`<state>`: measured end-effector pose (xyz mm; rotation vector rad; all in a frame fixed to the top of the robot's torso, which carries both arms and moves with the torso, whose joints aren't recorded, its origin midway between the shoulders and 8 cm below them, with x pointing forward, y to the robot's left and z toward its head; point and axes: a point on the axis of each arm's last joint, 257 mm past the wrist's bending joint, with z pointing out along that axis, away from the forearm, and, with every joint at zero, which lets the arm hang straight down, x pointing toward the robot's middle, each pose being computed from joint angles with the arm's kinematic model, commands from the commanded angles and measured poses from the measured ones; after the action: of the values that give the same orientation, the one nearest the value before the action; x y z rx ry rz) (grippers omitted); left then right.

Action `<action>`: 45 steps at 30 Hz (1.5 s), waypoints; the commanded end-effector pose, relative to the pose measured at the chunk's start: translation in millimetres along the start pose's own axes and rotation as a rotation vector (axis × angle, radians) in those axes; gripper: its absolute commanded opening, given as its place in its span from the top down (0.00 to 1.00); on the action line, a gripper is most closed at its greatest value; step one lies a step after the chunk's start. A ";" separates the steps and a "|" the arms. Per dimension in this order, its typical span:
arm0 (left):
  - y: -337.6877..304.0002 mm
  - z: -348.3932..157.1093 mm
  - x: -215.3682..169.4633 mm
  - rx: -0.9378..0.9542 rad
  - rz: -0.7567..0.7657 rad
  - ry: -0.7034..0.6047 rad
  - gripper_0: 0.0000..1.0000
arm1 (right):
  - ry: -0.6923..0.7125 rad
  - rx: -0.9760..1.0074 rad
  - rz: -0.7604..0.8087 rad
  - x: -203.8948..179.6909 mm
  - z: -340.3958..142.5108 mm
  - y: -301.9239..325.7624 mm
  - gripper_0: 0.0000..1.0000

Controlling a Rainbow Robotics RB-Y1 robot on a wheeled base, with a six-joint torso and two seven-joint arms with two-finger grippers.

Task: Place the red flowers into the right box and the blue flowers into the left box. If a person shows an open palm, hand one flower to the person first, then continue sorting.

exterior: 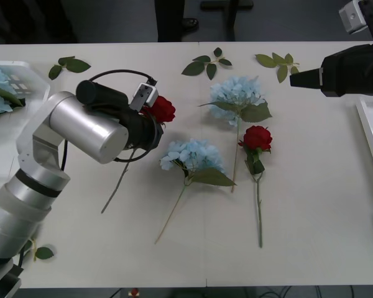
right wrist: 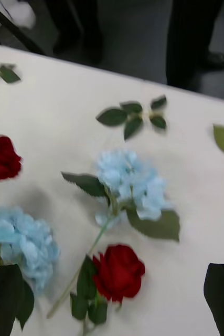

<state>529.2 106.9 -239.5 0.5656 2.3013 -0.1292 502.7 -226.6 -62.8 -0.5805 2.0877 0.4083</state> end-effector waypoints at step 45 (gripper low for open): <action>-222.4 -167.0 -213.1 0.885 -0.346 -0.791 1.00 | 0.066 -0.606 0.258 53.3 3.1 183.5 0.00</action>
<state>463.6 -114.4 -13.3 0.3675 1.5112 -1.3231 379.0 -89.9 -105.0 -0.6646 2.1260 1.1979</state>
